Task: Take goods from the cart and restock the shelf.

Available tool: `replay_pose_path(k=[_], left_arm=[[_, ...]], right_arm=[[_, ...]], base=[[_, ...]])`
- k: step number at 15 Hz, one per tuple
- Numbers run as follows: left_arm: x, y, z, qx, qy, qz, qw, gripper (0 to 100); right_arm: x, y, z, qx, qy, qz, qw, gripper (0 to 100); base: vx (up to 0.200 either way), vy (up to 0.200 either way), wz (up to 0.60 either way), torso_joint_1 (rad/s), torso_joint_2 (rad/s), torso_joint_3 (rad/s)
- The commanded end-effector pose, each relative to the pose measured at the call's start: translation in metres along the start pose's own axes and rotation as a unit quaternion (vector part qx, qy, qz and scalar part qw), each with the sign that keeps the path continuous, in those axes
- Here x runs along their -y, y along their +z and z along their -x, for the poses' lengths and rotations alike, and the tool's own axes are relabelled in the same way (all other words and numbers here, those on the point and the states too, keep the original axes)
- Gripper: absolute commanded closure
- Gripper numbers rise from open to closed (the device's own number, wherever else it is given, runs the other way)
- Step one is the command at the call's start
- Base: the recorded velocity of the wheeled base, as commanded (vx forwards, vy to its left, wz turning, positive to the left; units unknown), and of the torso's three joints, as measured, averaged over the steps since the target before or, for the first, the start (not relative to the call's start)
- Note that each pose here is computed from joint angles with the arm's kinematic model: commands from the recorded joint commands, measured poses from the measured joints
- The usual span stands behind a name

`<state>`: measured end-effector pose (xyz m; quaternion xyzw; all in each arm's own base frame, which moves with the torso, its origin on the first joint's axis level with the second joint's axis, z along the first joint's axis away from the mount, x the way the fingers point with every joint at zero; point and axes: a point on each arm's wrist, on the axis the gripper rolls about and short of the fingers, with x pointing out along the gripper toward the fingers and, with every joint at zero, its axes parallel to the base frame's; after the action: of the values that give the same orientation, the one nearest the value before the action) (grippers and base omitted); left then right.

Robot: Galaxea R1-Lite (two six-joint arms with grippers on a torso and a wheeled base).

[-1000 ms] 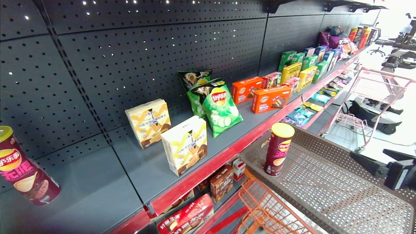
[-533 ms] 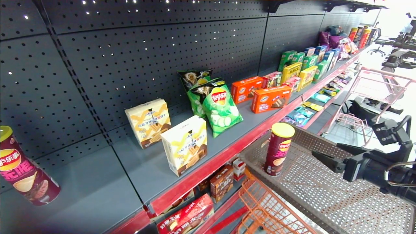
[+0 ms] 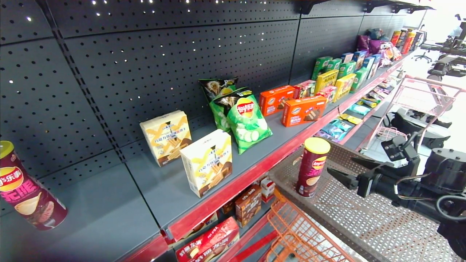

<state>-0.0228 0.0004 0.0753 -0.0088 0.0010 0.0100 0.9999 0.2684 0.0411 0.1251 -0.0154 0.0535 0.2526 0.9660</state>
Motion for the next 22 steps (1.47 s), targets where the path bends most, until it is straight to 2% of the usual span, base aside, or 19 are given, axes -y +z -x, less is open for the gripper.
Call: replay_pose_path(k=[1,5,7,13,17,22], left_arm=[[0.0,0.0,0.0,0.0,0.0,0.0,1.0,0],[0.0,0.0,0.0,0.0,0.001,0.0,1.0,0],[0.0,0.0,0.0,0.0,0.001,0.0,1.0,0],[0.0,0.0,0.0,0.0,0.001,0.0,1.0,0],[0.0,0.0,0.0,0.0,0.0,0.0,1.0,0],[0.0,0.0,0.0,0.0,0.001,0.0,1.0,0]], right_arm=[[0.002,-0.013,-0.016,-0.019,0.008,-0.008,1.0,0],[0.005,-0.023,-0.034,-0.003,0.023,0.003,1.0,0],[0.009,-0.04,-0.051,0.006,0.023,0.012,1.0,0],[0.026,-0.049,-0.082,0.016,0.011,0.016,1.0,0],[0.027,-0.05,-0.1,0.019,0.019,0.021,0.999,0],[0.025,-0.065,-0.112,0.006,0.025,0.017,1.0,0]], base=[[0.0,0.0,0.0,0.0,0.0,0.0],[0.0,0.0,0.0,0.0,0.0,0.0],[0.0,0.0,0.0,0.0,0.0,0.0],[0.0,0.0,0.0,0.0,0.0,0.0],[0.0,0.0,0.0,0.0,0.0,0.0],[0.0,0.0,0.0,0.0,0.0,0.0]])
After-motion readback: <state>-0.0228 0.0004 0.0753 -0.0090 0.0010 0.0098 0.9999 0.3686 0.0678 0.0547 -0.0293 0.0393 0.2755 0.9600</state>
